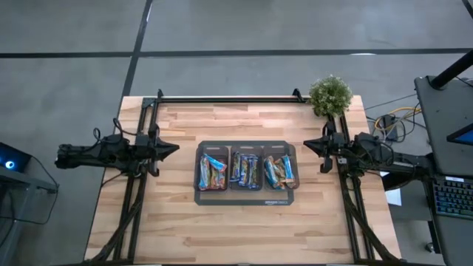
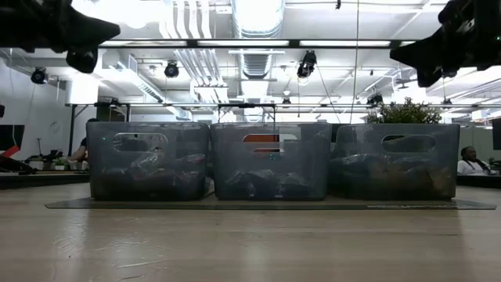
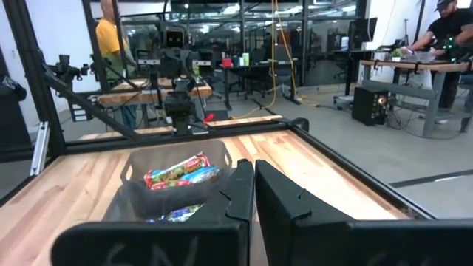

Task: Pick and place Granola Bars by type
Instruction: Return to Home Position

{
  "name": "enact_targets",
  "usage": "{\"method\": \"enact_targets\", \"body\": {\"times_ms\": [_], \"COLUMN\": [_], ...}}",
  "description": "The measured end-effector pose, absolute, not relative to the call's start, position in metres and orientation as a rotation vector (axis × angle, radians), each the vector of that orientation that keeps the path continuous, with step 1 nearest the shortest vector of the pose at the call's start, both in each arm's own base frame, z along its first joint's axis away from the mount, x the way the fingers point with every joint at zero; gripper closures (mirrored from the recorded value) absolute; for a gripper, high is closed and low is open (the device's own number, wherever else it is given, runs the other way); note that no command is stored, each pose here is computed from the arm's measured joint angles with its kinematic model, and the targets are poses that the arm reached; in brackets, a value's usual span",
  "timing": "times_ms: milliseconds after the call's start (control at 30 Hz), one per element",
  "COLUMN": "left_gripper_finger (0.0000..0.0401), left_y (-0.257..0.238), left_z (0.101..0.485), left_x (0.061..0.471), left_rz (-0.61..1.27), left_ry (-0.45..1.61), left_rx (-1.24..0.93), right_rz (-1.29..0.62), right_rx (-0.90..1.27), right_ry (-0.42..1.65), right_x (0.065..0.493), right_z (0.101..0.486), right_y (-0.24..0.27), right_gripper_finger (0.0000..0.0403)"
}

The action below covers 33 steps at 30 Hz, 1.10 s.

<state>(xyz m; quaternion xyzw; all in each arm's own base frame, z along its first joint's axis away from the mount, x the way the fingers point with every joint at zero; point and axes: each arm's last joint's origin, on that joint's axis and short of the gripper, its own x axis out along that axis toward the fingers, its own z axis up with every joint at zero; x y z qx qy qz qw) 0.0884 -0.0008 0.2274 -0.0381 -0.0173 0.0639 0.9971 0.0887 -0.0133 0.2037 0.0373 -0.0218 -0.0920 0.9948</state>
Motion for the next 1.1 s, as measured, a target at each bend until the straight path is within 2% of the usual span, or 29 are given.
{"method": "enact_targets", "body": {"times_ms": [700, 967, 1100], "left_gripper_finger": [0.0401, 0.0401, 0.0401], "left_y": [-0.001, -0.001, -0.001], "left_z": [0.214, 0.213, 0.213], "left_x": [0.087, 0.087, 0.087], "left_rz": [0.125, 0.122, 0.122], "left_ry": [-0.039, -0.042, -0.04], "left_rx": [-0.089, -0.081, -0.074], "right_rz": [-0.174, -0.17, -0.12], "right_rx": [0.091, 0.091, 0.089], "right_ry": [-0.036, -0.099, -0.097], "right_x": [0.09, 0.096, 0.096], "right_z": [0.188, 0.174, 0.174], "right_y": [-0.013, -0.014, -0.012], "right_gripper_finger": [0.0394, 0.0394, 0.0394]}}
